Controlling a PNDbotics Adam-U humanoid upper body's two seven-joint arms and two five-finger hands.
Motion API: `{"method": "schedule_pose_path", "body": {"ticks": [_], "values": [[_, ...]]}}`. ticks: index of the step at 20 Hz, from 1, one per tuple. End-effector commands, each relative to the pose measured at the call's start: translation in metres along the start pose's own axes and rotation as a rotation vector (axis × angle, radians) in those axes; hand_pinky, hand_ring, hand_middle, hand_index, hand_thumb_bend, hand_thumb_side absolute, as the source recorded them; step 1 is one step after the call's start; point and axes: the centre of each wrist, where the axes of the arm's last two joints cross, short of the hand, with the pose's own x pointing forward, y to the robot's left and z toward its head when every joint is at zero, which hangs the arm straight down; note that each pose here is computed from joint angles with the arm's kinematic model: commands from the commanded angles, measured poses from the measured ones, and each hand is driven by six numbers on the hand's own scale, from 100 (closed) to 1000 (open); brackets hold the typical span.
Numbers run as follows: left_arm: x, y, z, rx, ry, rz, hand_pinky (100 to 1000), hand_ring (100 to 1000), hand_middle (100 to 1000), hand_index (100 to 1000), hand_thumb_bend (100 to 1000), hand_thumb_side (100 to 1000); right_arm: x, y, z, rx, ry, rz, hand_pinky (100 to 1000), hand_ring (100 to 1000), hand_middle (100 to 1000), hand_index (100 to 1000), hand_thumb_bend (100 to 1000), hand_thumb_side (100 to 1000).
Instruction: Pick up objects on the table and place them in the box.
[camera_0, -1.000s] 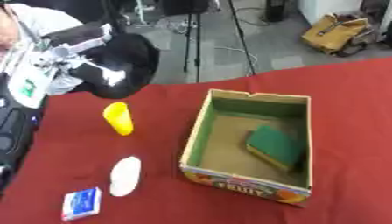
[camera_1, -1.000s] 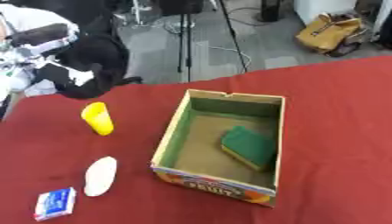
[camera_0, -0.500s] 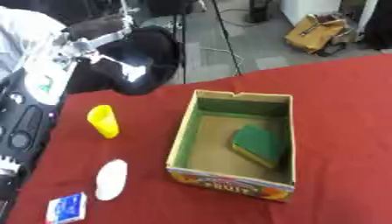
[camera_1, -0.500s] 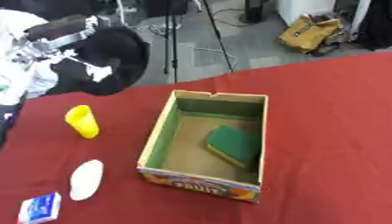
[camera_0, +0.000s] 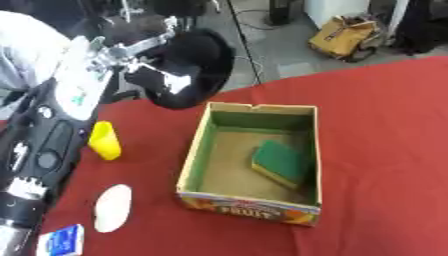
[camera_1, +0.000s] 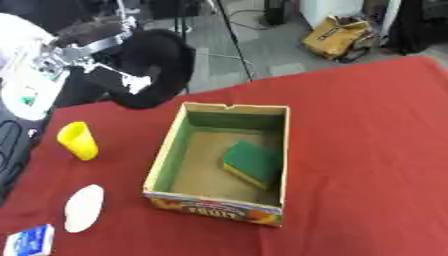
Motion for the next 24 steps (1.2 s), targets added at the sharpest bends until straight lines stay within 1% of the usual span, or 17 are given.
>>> {"method": "schedule_pose_path", "body": {"ticks": [1,10,14,17,18,19,20,21,22,23,24], "values": [[0.002,0.011,-0.006,0.033,-0.008,-0.040,100,256,201,366,100,262,0.002,0.002,-0.007,0.027,-0.021,-0.011,868,832,636,642,100,1000],[0.002,-0.016,-0.017,0.043,0.006,-0.069,100,254,205,367,100,258,0.001,0.004,-0.009,0.037,-0.024,-0.029,868,832,636,641,100,1000],[0.002,-0.031,-0.021,0.042,0.026,-0.094,100,253,209,374,100,258,0.000,0.006,-0.010,0.044,-0.028,-0.039,869,833,636,641,100,1000],[0.002,-0.043,-0.023,0.073,0.036,-0.108,100,258,209,366,100,265,0.000,0.007,-0.011,0.047,-0.032,-0.047,869,833,636,642,100,1000],[0.001,-0.047,-0.023,0.085,0.041,-0.110,100,277,225,363,100,209,-0.001,0.007,-0.011,0.048,-0.033,-0.049,868,832,636,642,100,1000],[0.001,-0.050,-0.022,0.100,0.050,-0.114,100,277,225,363,100,270,-0.001,0.007,-0.012,0.049,-0.035,-0.051,868,832,636,642,100,1000],[0.000,-0.053,-0.022,0.111,0.056,-0.120,100,307,253,376,100,268,-0.001,0.008,-0.012,0.050,-0.037,-0.052,868,832,636,642,100,1000],[0.000,-0.056,-0.021,0.119,0.062,-0.127,100,307,253,376,100,268,-0.001,0.007,-0.012,0.050,-0.038,-0.053,868,832,636,642,100,1000],[0.000,-0.058,-0.021,0.123,0.065,-0.134,161,381,326,456,100,254,-0.001,0.007,-0.012,0.050,-0.039,-0.053,868,832,635,642,100,1000],[0.000,-0.061,-0.022,0.121,0.065,-0.142,161,381,326,456,100,254,-0.001,0.008,-0.012,0.051,-0.040,-0.054,868,832,635,642,100,1000],[0.000,-0.063,-0.022,0.117,0.060,-0.148,278,462,397,551,100,248,-0.001,0.008,-0.012,0.051,-0.040,-0.055,868,833,636,642,100,1000]]}}
